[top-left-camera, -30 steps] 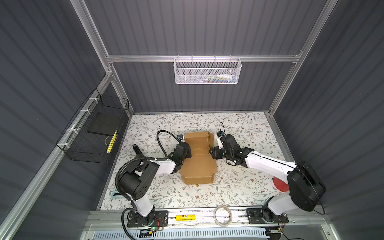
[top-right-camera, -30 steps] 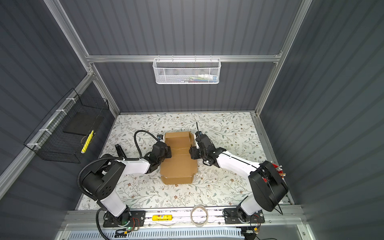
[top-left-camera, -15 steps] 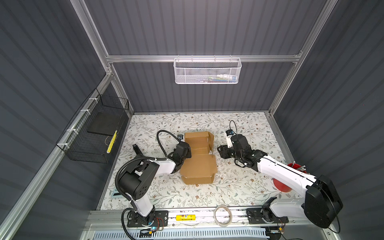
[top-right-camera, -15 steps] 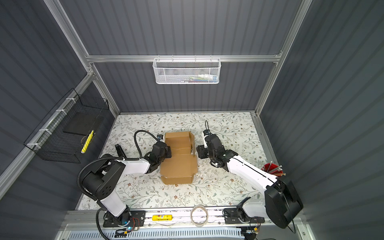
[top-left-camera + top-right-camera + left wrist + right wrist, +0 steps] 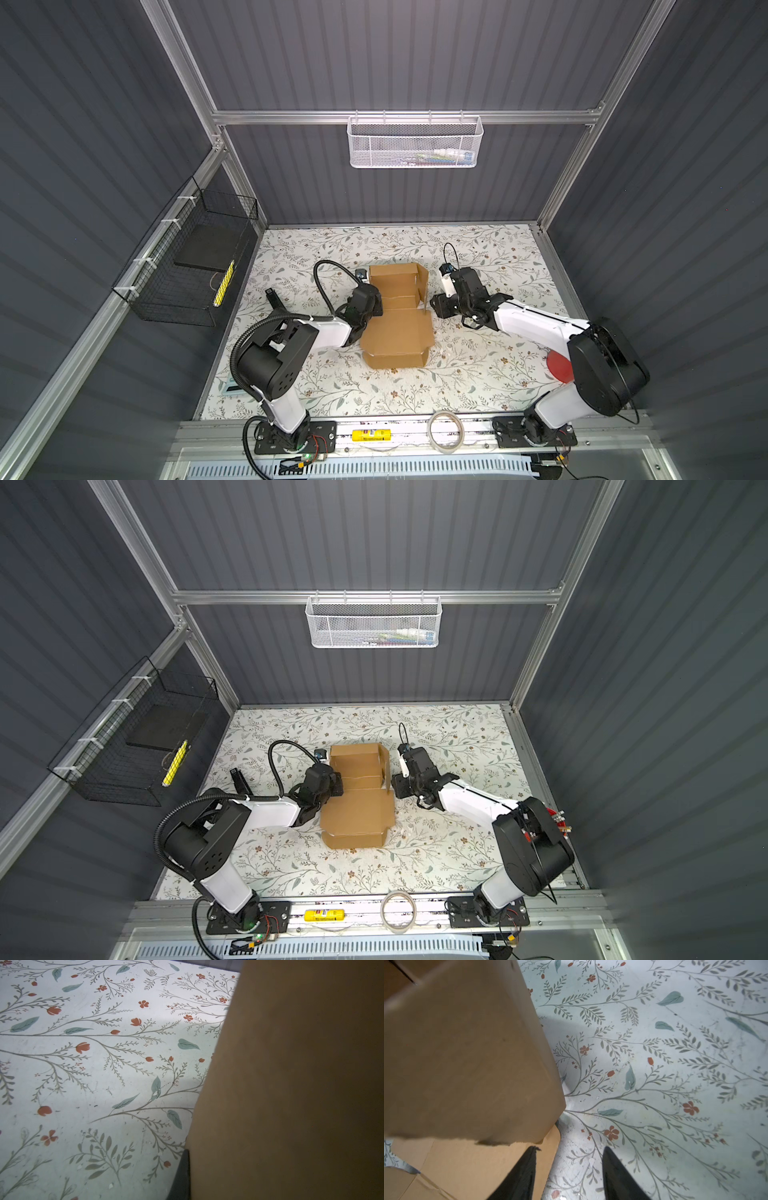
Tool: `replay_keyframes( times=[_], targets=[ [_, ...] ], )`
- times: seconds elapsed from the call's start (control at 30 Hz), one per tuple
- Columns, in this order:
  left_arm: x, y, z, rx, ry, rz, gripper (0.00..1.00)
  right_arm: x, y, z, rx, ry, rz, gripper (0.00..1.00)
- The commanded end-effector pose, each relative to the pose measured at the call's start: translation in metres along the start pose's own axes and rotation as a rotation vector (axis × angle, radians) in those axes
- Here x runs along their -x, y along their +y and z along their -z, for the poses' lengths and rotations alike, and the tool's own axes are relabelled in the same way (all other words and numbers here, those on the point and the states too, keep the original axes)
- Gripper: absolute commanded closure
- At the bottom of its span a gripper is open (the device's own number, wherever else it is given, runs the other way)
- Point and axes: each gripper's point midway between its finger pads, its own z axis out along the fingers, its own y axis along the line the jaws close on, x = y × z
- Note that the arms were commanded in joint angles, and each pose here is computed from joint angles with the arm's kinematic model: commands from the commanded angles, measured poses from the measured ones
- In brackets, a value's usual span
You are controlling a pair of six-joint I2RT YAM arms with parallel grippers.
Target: Fold the paper box
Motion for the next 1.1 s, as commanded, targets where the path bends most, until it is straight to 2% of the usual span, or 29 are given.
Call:
replay_keyframes(
  times=[0.0,0.7,1.07],
  targets=[
    [-0.034,0.011,0.000,0.031,0.126,-0.061,1.00,0.025,0.008,-0.003,0.031,-0.045,0.048,0.48],
    [-0.034,0.003,-0.005,0.001,0.141,-0.057,1.00,0.061,0.034,-0.026,0.099,-0.061,0.106,0.49],
    [-0.034,-0.002,-0.007,-0.016,0.148,-0.051,1.00,0.065,0.046,-0.040,0.101,-0.066,0.100,0.57]
  ],
)
